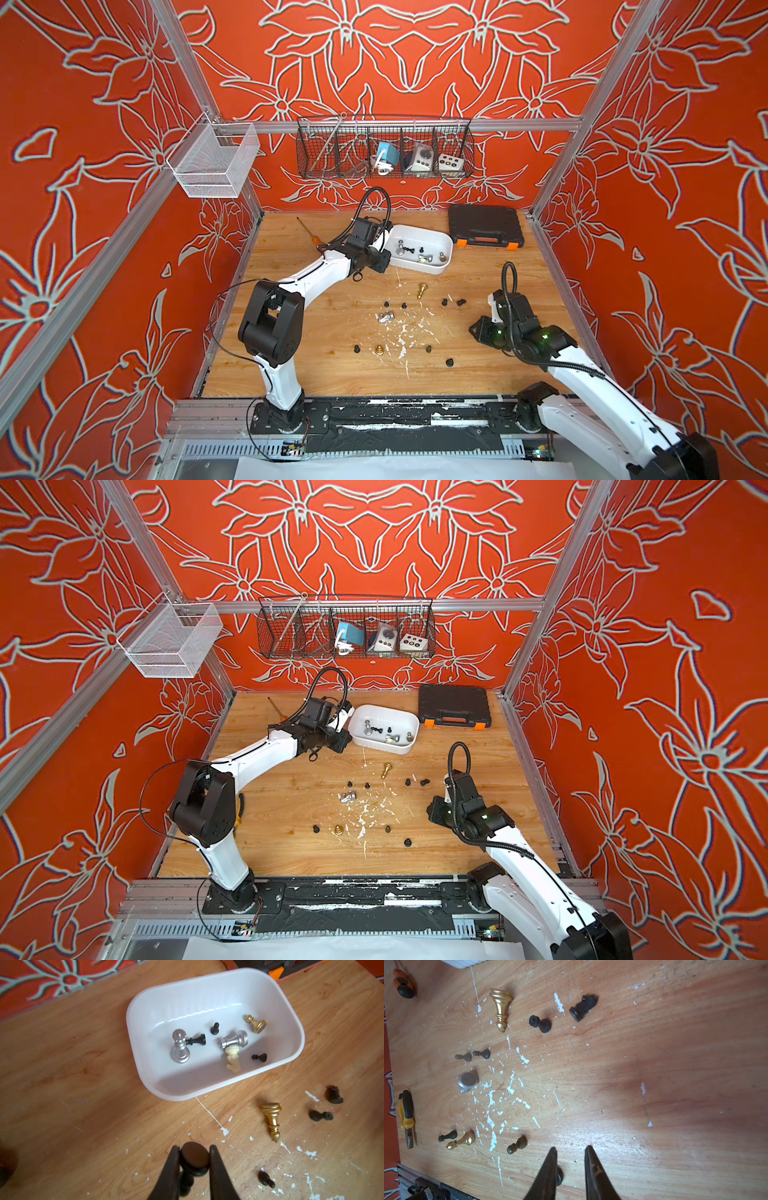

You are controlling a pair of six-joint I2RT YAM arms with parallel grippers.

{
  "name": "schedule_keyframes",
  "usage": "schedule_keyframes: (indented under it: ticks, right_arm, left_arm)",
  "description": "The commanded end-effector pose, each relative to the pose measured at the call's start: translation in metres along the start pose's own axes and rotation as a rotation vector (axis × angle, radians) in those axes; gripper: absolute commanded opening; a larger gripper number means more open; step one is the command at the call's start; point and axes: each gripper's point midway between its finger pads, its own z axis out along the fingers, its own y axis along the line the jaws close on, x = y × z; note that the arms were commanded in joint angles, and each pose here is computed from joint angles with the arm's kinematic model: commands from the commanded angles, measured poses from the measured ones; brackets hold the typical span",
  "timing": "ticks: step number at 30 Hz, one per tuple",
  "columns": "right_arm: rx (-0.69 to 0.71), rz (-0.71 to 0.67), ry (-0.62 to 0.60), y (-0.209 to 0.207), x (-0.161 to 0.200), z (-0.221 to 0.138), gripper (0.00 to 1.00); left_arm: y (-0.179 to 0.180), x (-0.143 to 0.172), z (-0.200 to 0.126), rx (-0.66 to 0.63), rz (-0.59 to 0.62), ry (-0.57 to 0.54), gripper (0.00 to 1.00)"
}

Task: Put the chess pieces into the storage box
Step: Pick up the chess piece at the center of the board, then place the chess piece in the storage box.

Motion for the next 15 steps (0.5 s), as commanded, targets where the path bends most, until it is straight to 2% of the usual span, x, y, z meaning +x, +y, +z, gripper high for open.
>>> schedule_keyframes:
  ticks: [1, 7, 15]
  right_arm:
    - [0.008, 0.009, 0.007, -0.003, 0.002, 0.002, 0.26]
    - [0.01, -0.002, 0.014, -0.002, 0.001, 0.001, 0.26]
    - [0.02, -0.006, 0.022, -0.003, 0.002, 0.0, 0.26]
  left_arm:
    - [0.0, -0.03, -0.008, -0.001, -0.005, -0.065, 0.17]
    - [0.005, -0.055, 0.008, -0.006, -0.019, -0.09, 0.17]
    - [0.009, -0.07, 0.038, 0.0, -0.043, -0.102, 0.18]
